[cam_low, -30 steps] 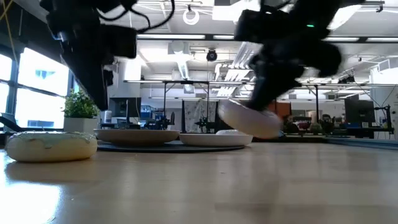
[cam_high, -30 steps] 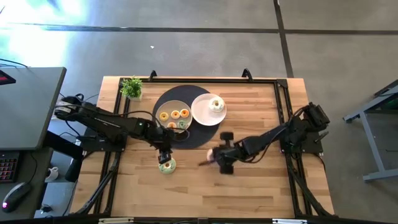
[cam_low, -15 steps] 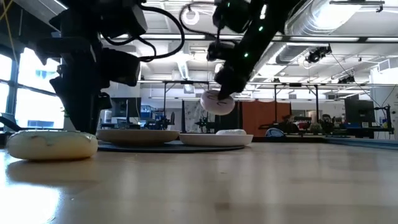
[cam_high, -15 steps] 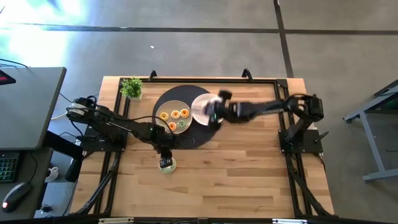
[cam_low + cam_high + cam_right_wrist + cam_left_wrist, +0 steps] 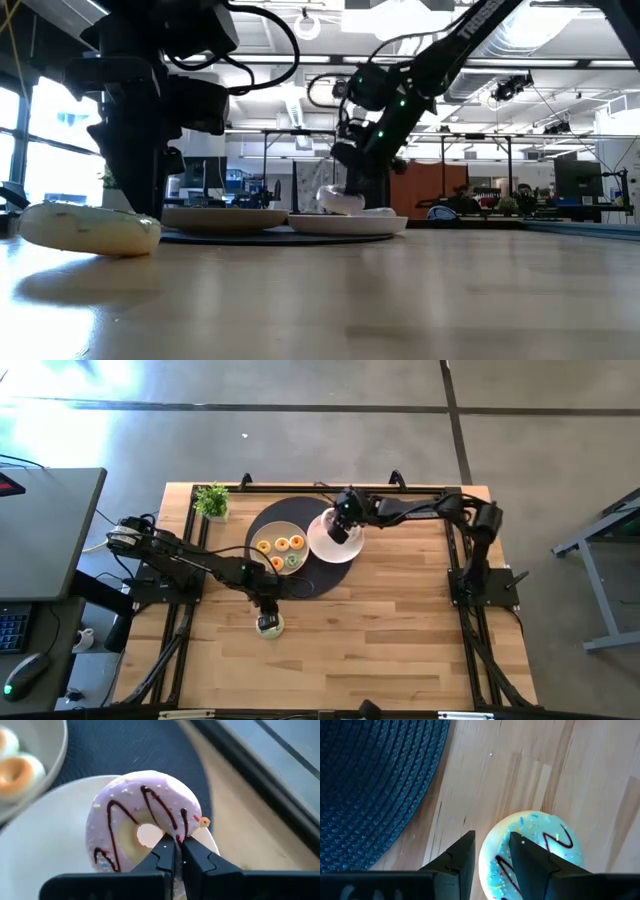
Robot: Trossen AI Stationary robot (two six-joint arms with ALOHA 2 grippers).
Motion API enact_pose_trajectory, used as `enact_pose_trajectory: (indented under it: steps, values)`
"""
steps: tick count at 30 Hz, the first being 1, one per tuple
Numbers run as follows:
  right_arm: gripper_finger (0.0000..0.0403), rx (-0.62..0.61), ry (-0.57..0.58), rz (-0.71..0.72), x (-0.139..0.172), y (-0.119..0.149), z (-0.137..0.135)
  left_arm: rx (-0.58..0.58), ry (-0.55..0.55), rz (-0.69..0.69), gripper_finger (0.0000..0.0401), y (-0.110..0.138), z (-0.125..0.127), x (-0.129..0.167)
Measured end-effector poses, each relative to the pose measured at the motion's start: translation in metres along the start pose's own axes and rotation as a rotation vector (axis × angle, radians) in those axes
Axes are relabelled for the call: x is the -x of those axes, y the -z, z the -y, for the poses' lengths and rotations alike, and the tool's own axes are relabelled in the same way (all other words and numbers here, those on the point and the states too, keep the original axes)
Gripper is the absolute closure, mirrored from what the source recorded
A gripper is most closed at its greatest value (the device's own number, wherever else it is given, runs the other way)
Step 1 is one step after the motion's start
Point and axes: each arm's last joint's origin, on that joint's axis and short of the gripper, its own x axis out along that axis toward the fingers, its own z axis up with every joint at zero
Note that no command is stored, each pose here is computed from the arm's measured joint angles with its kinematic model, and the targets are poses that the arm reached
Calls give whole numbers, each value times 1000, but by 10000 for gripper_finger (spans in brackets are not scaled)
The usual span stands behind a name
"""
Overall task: Pick & Place donuts
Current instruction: Put the large purple donut on the white plate
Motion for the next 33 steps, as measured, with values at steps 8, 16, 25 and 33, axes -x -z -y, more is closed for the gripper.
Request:
enact_pose_trajectory:
  steps: [8,16,25,33]
  values:
    - [377,53,-19,66,-9,-3,-3,1,1,2,281,0,0,0]
    - [342,99,-18,18,-9,1,-3,1,0,2,281,0,0,0]
    - [294,70,-32,6,-9,3,-3,2,0,3,281,0,0,0]
    - [284,70,-71,1,-9,3,-4,2,-1,4,281,0,0,0]
